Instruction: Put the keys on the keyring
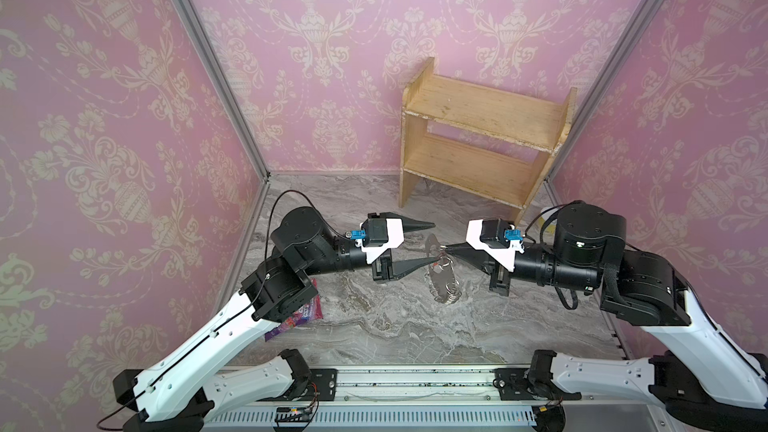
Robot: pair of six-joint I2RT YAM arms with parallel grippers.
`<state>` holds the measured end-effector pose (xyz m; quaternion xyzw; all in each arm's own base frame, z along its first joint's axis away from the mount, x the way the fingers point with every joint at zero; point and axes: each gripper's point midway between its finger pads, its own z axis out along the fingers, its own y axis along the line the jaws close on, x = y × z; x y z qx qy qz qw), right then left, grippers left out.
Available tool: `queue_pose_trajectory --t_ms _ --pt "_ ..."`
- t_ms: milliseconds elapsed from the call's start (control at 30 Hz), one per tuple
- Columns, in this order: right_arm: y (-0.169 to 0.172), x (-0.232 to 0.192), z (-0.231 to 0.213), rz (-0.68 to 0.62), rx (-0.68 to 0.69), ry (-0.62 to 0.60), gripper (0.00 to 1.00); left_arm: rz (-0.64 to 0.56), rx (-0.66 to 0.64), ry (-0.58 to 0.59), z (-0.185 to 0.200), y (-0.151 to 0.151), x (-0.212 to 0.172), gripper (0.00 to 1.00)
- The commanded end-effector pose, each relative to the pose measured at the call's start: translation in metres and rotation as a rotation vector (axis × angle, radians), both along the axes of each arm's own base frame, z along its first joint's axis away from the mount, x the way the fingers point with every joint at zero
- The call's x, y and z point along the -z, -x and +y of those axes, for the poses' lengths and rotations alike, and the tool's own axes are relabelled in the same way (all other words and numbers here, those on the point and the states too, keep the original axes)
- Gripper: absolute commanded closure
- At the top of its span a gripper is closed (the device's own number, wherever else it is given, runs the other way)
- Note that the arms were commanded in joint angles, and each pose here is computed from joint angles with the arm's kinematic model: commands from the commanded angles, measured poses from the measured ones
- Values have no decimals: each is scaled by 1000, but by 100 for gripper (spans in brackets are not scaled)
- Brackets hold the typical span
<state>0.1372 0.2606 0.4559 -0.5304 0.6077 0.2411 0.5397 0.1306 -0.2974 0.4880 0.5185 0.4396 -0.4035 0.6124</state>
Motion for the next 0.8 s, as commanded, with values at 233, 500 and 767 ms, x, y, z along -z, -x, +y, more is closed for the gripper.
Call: queue_pose_trajectory --t_ms 233,500,767 --pt "-11 38 0 101 67 133 100 204 -127 -204 6 -21 66 46" --pt "-12 53 5 159 66 172 100 253 -69 -230 -2 -16 83 60" --pt "-14 56 7 176 65 159 100 278 -35 -241 -8 -15 89 71"
